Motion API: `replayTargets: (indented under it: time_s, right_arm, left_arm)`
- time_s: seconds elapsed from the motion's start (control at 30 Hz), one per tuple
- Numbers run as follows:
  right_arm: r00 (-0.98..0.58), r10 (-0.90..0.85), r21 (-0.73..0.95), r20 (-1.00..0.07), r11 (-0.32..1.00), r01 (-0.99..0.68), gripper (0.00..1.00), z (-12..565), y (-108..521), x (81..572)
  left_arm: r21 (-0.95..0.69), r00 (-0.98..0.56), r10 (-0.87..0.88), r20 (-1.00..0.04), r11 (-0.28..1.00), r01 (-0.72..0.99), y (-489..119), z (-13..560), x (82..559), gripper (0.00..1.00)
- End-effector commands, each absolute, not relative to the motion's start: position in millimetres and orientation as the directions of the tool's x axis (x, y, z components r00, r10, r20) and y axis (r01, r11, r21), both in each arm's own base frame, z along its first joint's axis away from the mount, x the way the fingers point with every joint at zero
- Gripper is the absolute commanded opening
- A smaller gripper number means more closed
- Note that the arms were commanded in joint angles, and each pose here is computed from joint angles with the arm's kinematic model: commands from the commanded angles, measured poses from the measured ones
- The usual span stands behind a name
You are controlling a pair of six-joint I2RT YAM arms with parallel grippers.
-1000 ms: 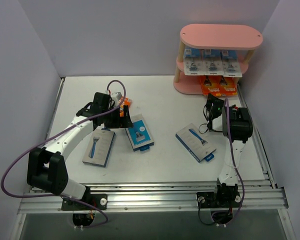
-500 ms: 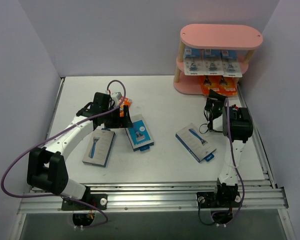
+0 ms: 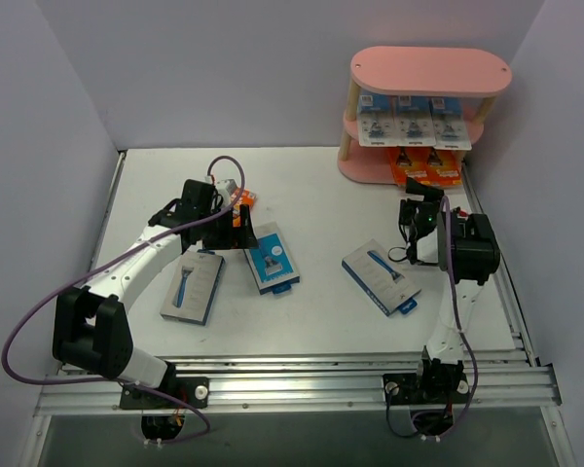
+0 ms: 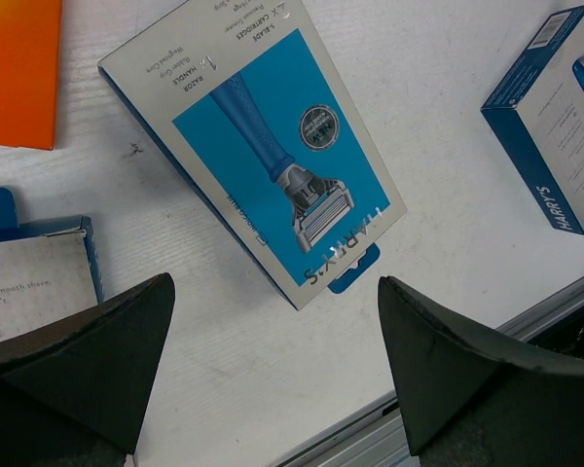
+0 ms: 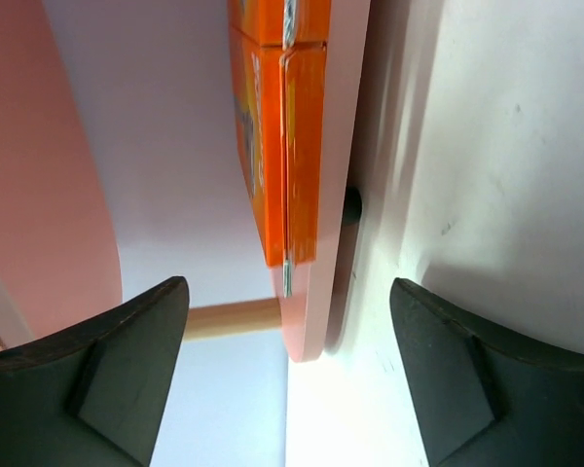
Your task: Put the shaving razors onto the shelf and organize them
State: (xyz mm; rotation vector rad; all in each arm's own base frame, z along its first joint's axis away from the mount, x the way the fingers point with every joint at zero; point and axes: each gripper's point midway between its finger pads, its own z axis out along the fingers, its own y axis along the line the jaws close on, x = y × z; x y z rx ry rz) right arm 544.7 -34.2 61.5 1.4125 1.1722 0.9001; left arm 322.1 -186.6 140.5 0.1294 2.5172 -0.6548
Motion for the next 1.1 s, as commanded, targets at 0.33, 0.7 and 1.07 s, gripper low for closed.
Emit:
replayTargets:
  time_s: [0.33,0.7,1.07]
  right_arm:
    - [0.059,0.977,0.974,-0.205,0.198,0.114,0.84,103,0,502]
    - [-0.257,0.867,0.903,-0.428,0.425,-0.068,0.79,156,73,458]
    - [-0.575,0.317,0.576,-0.755,0.739,-0.349,0.58,170,229,408]
  left_arm:
    - [-0.384,-0.793,-0.030,-0.609,0.885,0.262,-183,170,334,0.94]
    - [-0.317,-0.760,-0.021,-0.650,0.916,0.246,-169,178,338,0.94]
    - [-0.334,-0.695,-0.183,-0.695,0.939,0.087,-114,200,358,0.94]
